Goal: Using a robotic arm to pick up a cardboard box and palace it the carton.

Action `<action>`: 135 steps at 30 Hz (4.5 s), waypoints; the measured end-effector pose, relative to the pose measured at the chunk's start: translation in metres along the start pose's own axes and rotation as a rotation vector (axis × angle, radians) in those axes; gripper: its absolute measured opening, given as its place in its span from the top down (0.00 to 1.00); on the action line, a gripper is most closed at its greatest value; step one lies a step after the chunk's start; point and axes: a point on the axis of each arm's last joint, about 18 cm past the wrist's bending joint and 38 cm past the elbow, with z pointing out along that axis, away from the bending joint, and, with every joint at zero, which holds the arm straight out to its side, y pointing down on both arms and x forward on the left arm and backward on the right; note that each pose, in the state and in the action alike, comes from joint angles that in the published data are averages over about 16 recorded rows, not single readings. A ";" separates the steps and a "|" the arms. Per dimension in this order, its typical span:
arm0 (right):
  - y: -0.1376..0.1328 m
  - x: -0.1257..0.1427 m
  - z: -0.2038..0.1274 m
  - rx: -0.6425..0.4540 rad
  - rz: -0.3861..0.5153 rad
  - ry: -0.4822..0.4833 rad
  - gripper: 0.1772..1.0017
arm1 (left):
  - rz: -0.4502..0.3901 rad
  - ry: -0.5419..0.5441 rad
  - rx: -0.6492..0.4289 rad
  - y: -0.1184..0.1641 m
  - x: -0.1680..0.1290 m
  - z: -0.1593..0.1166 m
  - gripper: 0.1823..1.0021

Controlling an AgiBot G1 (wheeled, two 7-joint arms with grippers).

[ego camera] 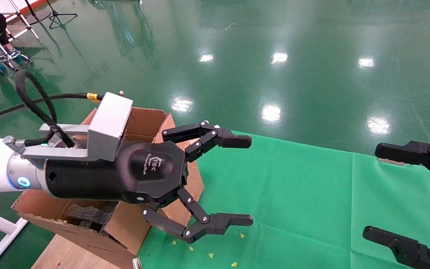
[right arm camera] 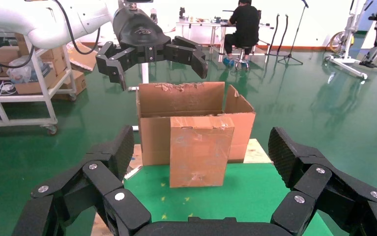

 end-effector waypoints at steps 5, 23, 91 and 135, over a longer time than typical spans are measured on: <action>0.000 0.000 0.000 0.000 0.000 0.000 0.00 | 0.000 0.000 0.000 0.000 0.000 0.000 0.00; 0.000 0.000 0.000 0.000 0.000 0.000 0.01 | 0.000 -0.002 -0.001 0.000 0.000 0.000 0.00; 0.000 0.000 0.000 0.000 0.000 0.001 0.98 | -0.630 -0.615 -0.944 0.043 -0.088 -0.061 0.00; 0.000 0.000 0.000 0.000 0.001 0.001 0.36 | -0.655 -0.589 -1.052 0.068 -0.095 -0.043 0.20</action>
